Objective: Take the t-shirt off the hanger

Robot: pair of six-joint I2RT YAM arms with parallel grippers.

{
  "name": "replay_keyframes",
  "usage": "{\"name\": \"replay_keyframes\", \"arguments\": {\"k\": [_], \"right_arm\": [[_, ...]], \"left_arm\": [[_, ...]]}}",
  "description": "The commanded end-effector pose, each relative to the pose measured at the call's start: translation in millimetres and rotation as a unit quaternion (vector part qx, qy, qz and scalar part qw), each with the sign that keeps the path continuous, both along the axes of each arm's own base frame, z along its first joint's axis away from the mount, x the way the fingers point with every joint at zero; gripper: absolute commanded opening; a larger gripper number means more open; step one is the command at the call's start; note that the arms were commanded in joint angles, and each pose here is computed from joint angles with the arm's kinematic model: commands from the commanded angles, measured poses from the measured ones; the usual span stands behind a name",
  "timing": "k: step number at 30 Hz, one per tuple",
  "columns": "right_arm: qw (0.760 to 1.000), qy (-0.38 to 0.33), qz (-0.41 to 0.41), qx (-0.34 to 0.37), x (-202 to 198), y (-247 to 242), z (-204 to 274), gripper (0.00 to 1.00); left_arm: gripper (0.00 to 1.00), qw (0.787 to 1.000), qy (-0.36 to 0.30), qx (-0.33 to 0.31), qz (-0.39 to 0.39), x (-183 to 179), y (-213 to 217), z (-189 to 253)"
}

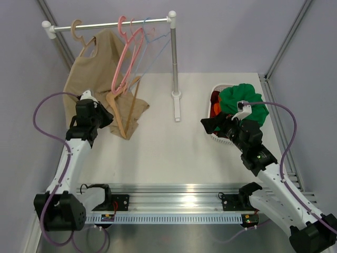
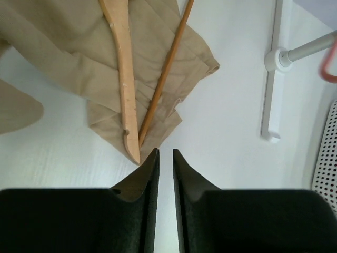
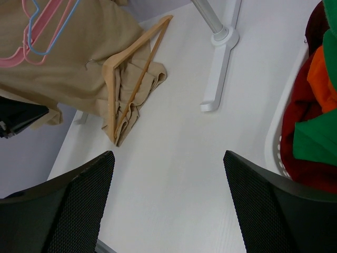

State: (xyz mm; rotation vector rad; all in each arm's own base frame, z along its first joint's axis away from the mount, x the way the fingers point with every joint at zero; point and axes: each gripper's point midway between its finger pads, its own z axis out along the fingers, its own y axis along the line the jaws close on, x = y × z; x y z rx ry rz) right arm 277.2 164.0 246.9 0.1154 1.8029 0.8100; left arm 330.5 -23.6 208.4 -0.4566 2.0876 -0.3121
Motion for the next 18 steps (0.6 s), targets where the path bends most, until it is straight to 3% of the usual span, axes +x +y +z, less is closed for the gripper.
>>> {"name": "replay_keyframes", "arguments": {"k": [1,4,10,18], "right_arm": [[0.999,-0.034,0.013,0.008,-3.4,5.6,22.4,0.91],[0.999,-0.038,0.017,0.011,-7.2,6.5,24.8,0.91],[0.999,-0.035,0.018,-0.003,-14.4,2.6,21.8,0.91],[0.999,-0.035,0.026,-0.012,-17.8,2.9,21.8,0.91]], "left_arm": [[0.17,0.997,0.001,-0.072,0.027,28.0,-9.6,-20.8],[0.19,0.995,0.011,-0.084,0.054,52.0,-5.8,-34.8],[0.21,0.992,-0.036,-0.076,0.092,109.2,10.2,-49.3],[0.28,0.993,-0.018,-0.082,0.078,157.8,15.1,-86.5]]}}
